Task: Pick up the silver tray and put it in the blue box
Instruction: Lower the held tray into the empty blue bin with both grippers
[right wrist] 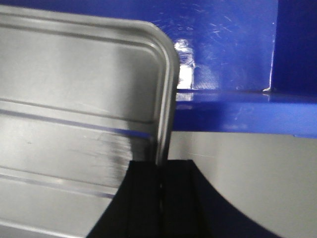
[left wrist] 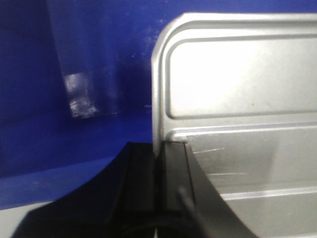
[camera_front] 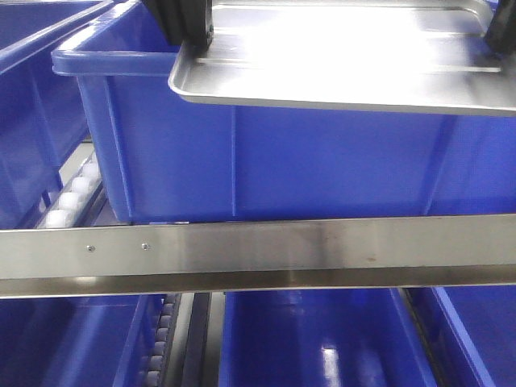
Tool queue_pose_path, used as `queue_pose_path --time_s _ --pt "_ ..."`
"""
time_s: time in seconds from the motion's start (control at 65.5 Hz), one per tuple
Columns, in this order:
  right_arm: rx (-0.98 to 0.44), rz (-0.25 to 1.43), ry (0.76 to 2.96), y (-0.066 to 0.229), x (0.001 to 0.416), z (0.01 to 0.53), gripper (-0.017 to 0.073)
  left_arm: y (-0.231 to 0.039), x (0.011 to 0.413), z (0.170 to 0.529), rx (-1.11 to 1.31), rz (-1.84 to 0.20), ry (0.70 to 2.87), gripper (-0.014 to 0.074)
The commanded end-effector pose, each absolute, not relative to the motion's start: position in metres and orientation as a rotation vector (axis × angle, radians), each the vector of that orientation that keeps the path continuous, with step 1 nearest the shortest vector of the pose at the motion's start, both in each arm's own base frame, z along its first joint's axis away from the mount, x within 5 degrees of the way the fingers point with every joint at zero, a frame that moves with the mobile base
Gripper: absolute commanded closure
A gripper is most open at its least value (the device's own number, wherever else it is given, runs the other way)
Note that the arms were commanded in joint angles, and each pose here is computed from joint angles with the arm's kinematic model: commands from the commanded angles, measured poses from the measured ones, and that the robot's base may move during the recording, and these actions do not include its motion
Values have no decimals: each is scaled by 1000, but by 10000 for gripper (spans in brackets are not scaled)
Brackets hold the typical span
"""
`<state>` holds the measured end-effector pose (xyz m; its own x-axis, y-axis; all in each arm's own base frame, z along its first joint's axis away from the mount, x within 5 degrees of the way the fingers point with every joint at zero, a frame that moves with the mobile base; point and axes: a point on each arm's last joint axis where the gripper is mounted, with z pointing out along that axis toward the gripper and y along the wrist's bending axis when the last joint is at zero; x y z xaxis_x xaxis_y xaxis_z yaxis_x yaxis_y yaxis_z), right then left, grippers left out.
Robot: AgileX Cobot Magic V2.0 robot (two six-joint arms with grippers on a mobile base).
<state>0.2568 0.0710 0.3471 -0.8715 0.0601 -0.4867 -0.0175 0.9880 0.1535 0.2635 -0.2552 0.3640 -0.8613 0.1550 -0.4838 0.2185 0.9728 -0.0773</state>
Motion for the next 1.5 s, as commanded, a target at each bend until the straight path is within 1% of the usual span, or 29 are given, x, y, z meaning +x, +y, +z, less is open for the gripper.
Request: queue_pose_path --time_s 0.0,0.595,0.672,0.748,0.87,0.977,1.099,1.282,1.48 --pt "1 172 2506 65 255 370 502 -237 252 388 258 -117 2604 699" --pt "1 172 2506 65 255 370 502 -238 252 388 258 -123 2605 699" --pt "0 174 2499 65 255 373 502 -238 252 391 287 -124 2600 699" --pt "0 179 2478 65 255 383 502 -238 252 401 328 -138 2565 699" --pt "-6 196 2405 65 255 408 502 -237 251 425 304 -205 2493 699" --pt "-20 210 2326 65 255 431 502 -234 255 444 281 -223 2396 699" --pt "-18 224 2260 65 256 451 502 -233 264 454 278 -259 2309 699" --pt "-37 219 2245 71 277 458 502 -240 285 449 262 -293 2250 699" --pt "-46 168 2280 78 314 442 502 -250 313 439 255 -349 2147 699"
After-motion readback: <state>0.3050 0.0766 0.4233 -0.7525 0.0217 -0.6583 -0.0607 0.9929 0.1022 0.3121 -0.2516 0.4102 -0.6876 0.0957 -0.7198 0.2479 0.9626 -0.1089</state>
